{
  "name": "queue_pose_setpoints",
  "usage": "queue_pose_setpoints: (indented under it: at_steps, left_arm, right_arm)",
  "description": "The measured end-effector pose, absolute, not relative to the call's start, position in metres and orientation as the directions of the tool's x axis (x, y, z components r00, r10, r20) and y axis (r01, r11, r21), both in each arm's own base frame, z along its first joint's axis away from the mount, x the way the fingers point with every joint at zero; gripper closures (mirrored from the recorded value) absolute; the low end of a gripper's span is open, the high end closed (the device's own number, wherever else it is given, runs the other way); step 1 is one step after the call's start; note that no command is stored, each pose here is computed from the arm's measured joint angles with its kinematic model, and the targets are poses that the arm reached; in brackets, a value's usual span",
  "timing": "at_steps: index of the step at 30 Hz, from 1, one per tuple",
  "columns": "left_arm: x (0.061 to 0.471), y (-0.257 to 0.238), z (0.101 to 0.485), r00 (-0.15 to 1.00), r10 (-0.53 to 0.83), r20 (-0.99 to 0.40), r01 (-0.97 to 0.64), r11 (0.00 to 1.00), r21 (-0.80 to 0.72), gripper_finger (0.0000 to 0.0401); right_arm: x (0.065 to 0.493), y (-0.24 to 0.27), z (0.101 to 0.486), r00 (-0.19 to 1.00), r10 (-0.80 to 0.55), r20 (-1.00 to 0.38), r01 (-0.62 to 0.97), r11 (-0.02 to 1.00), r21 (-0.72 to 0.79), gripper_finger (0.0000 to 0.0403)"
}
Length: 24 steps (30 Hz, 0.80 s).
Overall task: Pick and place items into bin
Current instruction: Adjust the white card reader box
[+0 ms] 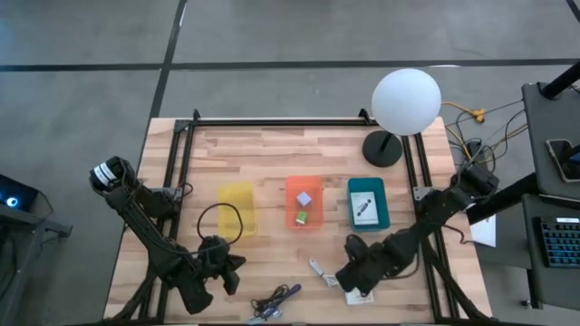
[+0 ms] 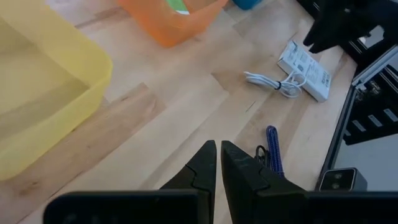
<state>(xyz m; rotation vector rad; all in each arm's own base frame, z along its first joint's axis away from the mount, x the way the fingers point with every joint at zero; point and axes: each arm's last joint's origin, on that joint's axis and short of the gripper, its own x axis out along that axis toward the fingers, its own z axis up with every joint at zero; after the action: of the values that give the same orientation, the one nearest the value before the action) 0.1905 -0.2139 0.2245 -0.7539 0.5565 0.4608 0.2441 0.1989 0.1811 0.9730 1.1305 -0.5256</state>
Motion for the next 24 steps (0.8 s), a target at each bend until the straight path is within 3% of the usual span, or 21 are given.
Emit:
queue_pose_setpoints:
  at_steps: [5, 12, 16, 24]
  left_arm:
    - [0.192, -0.216, 0.226, 0.772, 0.168, -0.613, -0.561, 0.631, -0.535, 0.0393]
    - [0.199, -0.226, 0.219, 0.789, 0.134, -0.599, -0.538, 0.623, -0.568, 0.0393]
    - [0.214, -0.235, 0.216, 0.817, 0.060, -0.573, -0.467, 0.652, -0.597, 0.0393]
    - [0.236, -0.232, 0.216, 0.856, 0.045, -0.515, -0.410, 0.665, -0.624, 0.0393]
  right_arm:
    - [0.241, 0.196, 0.187, 0.299, 0.091, -0.950, 0.773, 0.560, 0.297, 0.0260]
    - [0.214, 0.208, 0.171, 0.166, 0.141, -0.976, 0.839, 0.500, 0.215, 0.0217]
    - [0.201, 0.219, 0.168, 0.150, 0.149, -0.977, 0.867, 0.456, 0.203, 0.0222]
    - [0.203, 0.229, 0.156, 0.177, 0.167, -0.970, 0.835, 0.495, 0.238, 0.0252]
